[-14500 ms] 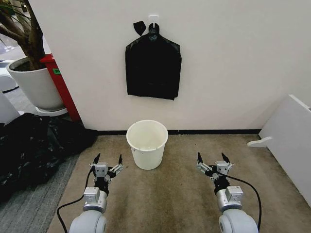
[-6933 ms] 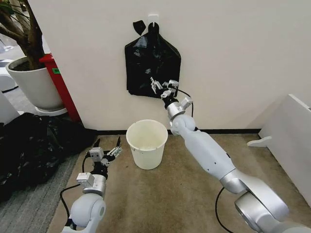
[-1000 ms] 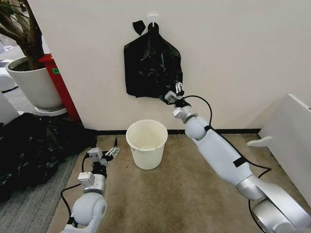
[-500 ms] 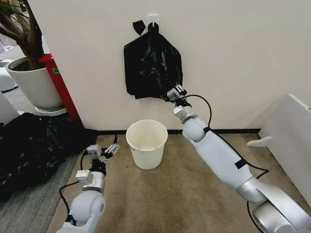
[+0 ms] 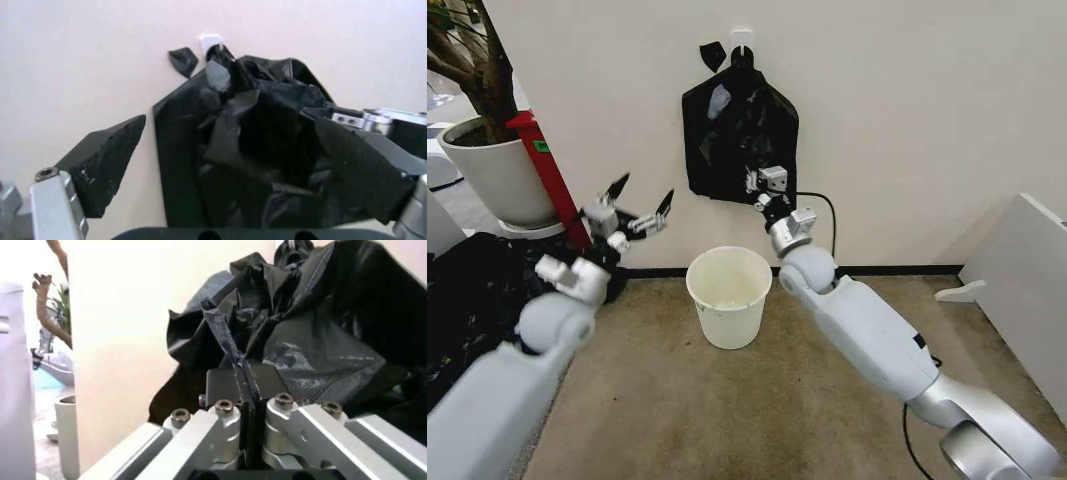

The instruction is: Place the garbage bag over the trash bin.

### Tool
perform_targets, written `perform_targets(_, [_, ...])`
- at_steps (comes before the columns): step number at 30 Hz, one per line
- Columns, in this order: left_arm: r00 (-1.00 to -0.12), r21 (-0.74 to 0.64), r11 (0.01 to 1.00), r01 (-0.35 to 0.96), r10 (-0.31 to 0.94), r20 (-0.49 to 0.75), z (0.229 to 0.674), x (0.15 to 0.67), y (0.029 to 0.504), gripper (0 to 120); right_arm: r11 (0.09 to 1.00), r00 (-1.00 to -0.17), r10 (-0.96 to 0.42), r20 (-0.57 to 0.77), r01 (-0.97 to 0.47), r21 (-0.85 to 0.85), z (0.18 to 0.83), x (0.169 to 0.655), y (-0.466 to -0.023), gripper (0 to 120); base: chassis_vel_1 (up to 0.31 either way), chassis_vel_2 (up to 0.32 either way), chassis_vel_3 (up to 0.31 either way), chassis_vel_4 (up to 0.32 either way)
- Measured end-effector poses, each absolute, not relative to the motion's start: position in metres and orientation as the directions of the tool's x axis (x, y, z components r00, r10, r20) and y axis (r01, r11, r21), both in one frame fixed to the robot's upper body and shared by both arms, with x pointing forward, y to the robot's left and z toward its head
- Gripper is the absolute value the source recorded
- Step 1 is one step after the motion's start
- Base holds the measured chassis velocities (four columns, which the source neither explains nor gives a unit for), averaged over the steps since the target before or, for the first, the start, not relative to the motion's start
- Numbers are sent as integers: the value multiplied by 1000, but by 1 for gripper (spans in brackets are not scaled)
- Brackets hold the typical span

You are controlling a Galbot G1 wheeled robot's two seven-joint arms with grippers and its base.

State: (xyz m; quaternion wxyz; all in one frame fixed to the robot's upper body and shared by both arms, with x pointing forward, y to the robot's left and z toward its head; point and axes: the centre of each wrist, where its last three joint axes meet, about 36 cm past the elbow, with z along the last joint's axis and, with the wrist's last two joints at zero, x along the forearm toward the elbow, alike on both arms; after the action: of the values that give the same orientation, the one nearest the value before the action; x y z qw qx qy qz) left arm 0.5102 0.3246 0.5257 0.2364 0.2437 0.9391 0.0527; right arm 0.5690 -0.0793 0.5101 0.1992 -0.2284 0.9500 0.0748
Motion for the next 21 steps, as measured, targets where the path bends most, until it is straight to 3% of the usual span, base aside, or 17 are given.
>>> perform_targets(5, [-772, 237, 856, 459, 517, -371, 534, 550, 311, 100, 881, -818, -394, -419, -466, 81, 511, 568, -81, 0, 0, 0, 0, 0])
perform_targets(14, [-796, 134, 878, 459, 474, -377, 553, 602, 276, 100, 869, -817, -389, -425, -479, 125, 509, 569, -86, 0, 0, 0, 0, 0])
perform_targets(21, [-785, 166, 865, 474, 500, -366, 561, 636, 258, 100, 859, -806, -404, -433, -497, 124, 510, 569, -88, 0, 0, 0, 0, 0])
